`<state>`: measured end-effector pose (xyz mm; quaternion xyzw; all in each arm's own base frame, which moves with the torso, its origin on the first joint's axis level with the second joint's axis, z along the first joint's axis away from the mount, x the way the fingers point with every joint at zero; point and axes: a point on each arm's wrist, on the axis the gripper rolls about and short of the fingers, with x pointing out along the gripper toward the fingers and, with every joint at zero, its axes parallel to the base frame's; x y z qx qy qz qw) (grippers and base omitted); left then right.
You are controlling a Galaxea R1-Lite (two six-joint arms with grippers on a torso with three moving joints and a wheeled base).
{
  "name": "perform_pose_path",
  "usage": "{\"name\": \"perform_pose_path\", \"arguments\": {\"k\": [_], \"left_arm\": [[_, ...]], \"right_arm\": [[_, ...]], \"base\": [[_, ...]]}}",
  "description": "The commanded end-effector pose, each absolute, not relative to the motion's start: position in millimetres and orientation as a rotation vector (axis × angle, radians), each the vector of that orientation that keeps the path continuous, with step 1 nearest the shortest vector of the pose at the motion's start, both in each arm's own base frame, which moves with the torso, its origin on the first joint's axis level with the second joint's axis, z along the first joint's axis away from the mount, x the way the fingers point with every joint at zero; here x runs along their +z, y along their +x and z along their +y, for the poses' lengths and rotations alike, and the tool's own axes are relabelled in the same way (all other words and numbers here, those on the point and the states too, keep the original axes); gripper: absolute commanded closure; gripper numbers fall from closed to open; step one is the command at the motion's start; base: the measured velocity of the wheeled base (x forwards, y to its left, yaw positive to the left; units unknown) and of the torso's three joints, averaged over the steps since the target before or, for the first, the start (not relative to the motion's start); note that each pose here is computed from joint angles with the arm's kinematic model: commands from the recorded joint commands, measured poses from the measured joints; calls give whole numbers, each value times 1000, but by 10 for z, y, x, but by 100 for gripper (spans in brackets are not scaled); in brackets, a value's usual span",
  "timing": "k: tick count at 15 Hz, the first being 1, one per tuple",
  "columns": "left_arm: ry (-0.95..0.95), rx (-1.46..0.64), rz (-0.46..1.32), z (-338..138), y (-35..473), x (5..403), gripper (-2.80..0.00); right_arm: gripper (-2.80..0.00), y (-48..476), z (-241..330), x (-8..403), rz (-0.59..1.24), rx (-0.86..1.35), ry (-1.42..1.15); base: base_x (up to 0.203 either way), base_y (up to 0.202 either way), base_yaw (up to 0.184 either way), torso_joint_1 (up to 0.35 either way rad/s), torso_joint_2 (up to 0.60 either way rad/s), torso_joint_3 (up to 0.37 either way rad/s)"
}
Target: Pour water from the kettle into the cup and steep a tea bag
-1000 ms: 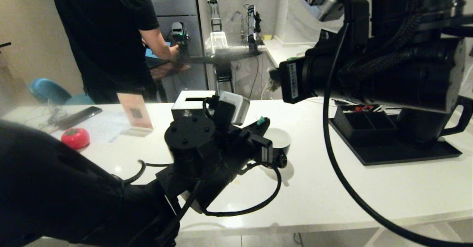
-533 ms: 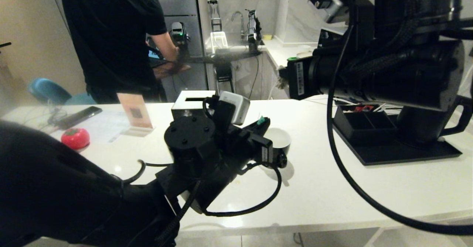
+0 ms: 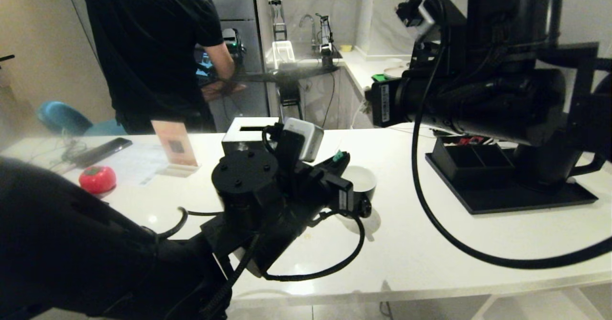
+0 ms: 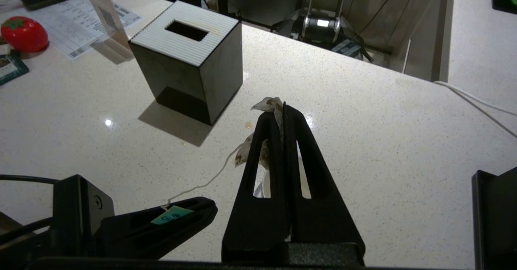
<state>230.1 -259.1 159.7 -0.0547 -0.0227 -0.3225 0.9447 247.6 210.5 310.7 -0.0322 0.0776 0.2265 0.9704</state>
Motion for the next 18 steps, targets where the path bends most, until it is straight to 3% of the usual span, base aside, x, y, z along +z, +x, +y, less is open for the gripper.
{"name": "perform_pose_path", "arguments": {"k": [1,13,14,15,18], "left_arm": [[-118,-656,-54,-2590,2301,1610,0],[-117,-654,-51,-2587,2305,1601,0],[-117,-654,-51,-2587,2305,1601,0],[-117,-654,-51,-2587,2305,1601,0],[-117,-654,-51,-2586,2306,1601,0]], "right_arm": [[0,2503,2128,3024,175,457,-75],[0,2485,2113,2891,202,455,-92],[-17,2485,2112,2888,205,455,-93],[-280,2485,2113,2889,204,455,-93],[-280,2486,2113,2900,197,454,-89]], "base": [[0,0,0,0,0,0],[0,0,0,0,0,0],[0,0,0,0,0,0],[0,0,0,0,0,0],[0,0,0,0,0,0]]}}
